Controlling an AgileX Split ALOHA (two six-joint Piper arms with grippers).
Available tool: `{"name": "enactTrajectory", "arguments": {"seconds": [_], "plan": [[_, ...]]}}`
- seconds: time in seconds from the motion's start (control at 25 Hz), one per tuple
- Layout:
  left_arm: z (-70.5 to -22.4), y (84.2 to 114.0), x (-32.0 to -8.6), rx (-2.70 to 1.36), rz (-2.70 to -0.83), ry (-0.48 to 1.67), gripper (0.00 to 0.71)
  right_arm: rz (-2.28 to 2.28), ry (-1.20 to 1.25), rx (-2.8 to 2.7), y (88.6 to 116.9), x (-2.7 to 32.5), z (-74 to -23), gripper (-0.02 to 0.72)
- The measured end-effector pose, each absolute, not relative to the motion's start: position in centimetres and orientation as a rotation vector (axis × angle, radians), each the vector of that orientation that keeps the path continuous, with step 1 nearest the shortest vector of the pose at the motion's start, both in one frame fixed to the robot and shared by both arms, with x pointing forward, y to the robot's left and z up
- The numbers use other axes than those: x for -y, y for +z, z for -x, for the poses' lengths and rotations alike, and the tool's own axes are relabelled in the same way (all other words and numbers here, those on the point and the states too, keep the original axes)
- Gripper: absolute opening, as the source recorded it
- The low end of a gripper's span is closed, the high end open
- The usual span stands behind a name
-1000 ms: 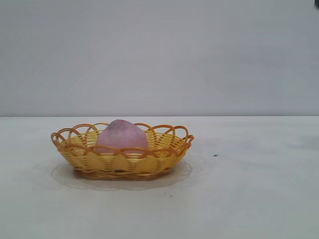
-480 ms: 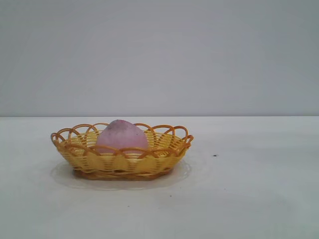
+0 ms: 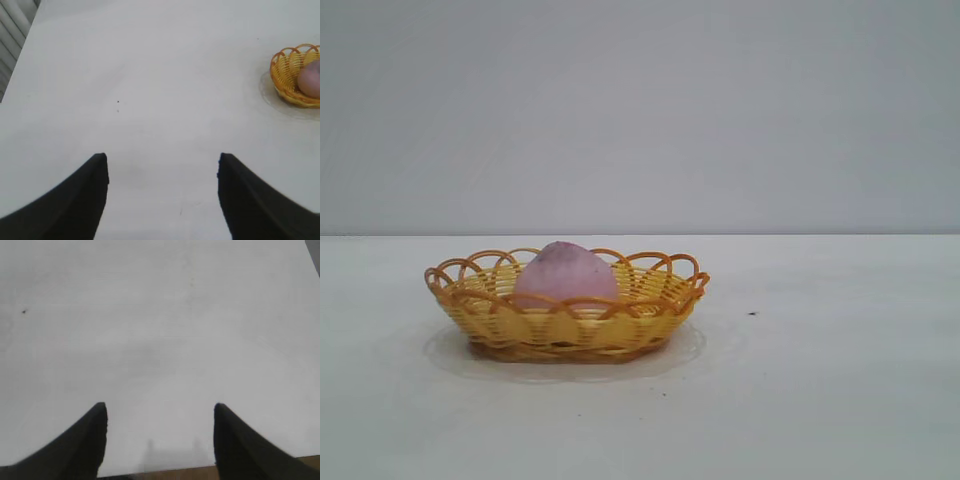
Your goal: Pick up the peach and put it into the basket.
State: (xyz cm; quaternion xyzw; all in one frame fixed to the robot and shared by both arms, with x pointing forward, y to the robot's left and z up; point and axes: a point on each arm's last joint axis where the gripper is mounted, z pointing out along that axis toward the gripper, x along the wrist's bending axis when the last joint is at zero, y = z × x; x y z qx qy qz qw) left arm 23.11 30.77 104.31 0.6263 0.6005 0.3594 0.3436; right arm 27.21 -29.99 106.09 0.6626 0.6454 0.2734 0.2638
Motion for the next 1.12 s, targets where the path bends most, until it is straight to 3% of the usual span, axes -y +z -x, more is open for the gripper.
{"name": "enactTrajectory", "arguments": {"seconds": [0.2,0.56,1.12], "plan": [[-23.1,104.3,-30.8,-1.559,-1.626,0.935,0.414,-1.723,0.791,-1.731,104.3,30.0,-25.4,0.396],[-23.1,104.3,-30.8,-1.559,-1.626,0.935,0.414,-1.592,0.928,-1.632,104.3,30.0,-23.0,0.396],[-23.1,104.3,-30.8,-1.559,-1.626,0.935,0.414,-1.539,0.94,-1.68,104.3,29.7,-22.9,0.396]]}}
